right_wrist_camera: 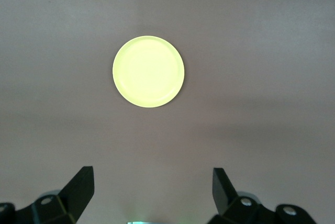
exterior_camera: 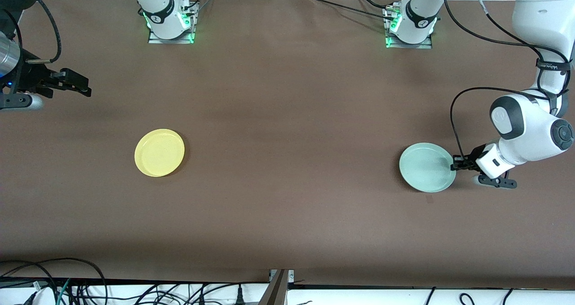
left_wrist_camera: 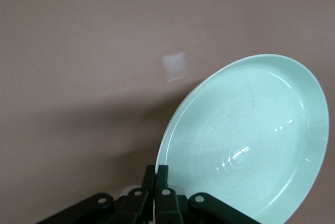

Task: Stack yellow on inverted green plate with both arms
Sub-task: 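Lift the green plate with the left gripper and flip it over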

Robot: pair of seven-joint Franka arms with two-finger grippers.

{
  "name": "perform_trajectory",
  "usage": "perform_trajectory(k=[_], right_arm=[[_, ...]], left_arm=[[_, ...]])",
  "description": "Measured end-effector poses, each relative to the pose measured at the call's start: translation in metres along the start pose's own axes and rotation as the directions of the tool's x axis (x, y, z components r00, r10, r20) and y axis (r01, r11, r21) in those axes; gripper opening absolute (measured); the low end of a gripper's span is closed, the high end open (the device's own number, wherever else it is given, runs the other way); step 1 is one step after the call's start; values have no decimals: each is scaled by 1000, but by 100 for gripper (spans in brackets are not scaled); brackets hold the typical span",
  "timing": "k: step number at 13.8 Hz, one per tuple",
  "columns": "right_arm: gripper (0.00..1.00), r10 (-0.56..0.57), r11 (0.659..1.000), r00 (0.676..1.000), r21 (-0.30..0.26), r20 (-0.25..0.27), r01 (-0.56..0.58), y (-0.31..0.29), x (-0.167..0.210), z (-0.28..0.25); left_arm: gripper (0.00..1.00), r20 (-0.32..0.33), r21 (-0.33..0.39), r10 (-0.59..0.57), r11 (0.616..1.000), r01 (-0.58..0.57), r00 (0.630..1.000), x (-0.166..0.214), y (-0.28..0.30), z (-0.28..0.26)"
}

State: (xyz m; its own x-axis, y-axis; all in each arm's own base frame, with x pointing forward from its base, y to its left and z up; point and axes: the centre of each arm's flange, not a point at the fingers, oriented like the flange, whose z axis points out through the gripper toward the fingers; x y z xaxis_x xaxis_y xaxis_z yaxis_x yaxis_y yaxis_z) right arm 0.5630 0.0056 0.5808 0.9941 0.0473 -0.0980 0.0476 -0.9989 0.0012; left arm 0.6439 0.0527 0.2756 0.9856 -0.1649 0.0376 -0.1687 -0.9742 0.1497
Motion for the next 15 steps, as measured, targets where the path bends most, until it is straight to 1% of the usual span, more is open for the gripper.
perform_trajectory(k=[2, 4, 5, 7, 8, 9, 11, 13, 15], right_arm=[[100, 0, 1000, 1000, 0, 4, 0, 0, 0, 0], [100, 0, 1000, 1000, 0, 6, 0, 0, -1, 1], [100, 0, 1000, 1000, 0, 7, 0, 0, -1, 1], [100, 0, 1000, 1000, 1, 8, 0, 0, -1, 1], [100, 0, 1000, 1000, 1, 8, 0, 0, -1, 1], [100, 0, 1000, 1000, 1, 9, 0, 0, -1, 1], [100, 0, 1000, 1000, 1, 9, 0, 0, -1, 1], [100, 0, 1000, 1000, 1, 9, 0, 0, -1, 1], [100, -1, 1000, 1000, 1, 9, 1, -1, -1, 1]], left_arm=[[2, -16, 72, 116, 991, -114, 993, 17, 46, -30], [2, -15, 175, 217, 962, -211, 976, 31, 92, -51], [2, -11, 242, 265, 936, -255, 964, 37, 116, -58], [2, -7, 389, 358, 861, -327, 934, 46, 171, -68], [2, -4, 467, 406, 809, -357, 914, 48, 199, -69], [2, 2, 545, 456, 745, -383, 890, 48, 228, -67], [2, 51, 690, 534, 592, -416, 844, 40, 282, -59], [2, 107, 787, 583, 446, -427, 806, 28, 332, -48], [2, 162, 839, 609, 329, -433, 777, 21, 373, -38]])
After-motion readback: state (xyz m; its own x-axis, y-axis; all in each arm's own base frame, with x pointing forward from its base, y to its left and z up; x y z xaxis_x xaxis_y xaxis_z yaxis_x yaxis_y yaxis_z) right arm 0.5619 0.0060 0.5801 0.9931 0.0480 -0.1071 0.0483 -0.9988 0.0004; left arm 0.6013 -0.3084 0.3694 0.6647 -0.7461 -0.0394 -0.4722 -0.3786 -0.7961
